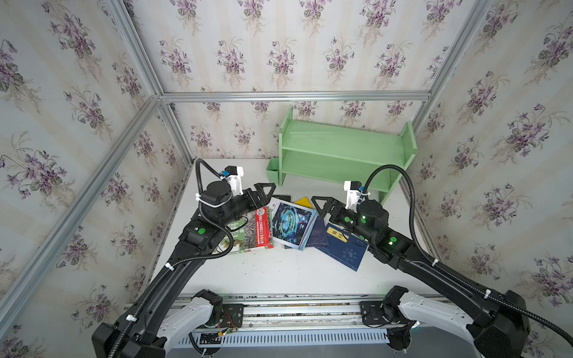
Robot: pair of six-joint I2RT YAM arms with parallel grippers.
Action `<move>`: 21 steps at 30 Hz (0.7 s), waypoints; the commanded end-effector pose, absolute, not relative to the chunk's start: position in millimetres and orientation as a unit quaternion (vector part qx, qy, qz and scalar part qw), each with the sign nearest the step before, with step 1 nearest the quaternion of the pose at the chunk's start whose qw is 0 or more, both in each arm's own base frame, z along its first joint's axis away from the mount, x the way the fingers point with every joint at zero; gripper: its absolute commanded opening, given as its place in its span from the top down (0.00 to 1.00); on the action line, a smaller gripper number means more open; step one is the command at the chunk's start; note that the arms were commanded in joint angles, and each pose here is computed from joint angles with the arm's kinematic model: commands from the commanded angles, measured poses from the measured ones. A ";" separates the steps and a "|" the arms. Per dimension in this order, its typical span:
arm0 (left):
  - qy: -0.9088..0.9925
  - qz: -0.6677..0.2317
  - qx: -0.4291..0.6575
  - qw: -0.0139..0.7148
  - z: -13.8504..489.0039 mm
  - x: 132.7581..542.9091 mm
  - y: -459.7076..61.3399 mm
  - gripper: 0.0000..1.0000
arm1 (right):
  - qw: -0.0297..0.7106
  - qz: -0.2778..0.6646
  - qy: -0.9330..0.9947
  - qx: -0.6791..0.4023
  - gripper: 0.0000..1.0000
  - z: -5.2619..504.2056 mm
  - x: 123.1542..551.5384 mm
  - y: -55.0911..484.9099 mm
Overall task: Stacking books/files
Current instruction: Move the book to the middle-left of the table.
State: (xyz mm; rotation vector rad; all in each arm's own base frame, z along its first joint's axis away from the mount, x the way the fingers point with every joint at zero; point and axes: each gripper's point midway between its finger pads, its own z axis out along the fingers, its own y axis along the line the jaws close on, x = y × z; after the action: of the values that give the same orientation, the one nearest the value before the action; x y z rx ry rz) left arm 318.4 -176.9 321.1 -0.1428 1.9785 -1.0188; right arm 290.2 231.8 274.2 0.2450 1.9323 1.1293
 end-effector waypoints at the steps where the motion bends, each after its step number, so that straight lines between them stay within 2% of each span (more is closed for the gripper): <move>1: 0.823 -0.399 -0.015 0.405 298.4 324.4 -191.6 0.00 | 0.431 0.422 0.780 0.167 0.00 250.1 306.0 216.4; 4: 0.843 -0.393 -0.014 0.367 271.6 337.3 -204.9 0.00 | 0.410 0.382 0.807 0.188 0.00 213.4 316.8 217.4; 11: 0.900 -0.355 -0.043 0.251 186.0 351.6 -228.2 0.00 | 0.300 0.299 0.886 0.190 0.00 148.5 314.3 230.3; 18: 0.928 -0.325 -0.099 0.155 120.4 350.8 -236.7 0.00 | 0.250 0.270 0.905 0.216 0.01 111.3 299.4 223.4; 21: 0.936 -0.303 -0.114 0.141 105.3 349.9 -232.6 0.00 | 0.234 0.276 0.908 0.212 0.04 98.8 296.6 230.5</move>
State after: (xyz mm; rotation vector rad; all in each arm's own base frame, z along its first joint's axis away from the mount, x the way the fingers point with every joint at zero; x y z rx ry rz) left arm 350.1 -236.9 112.0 -0.2601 2.6724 -0.9101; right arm 302.1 225.4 109.3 0.5643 2.4550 0.7361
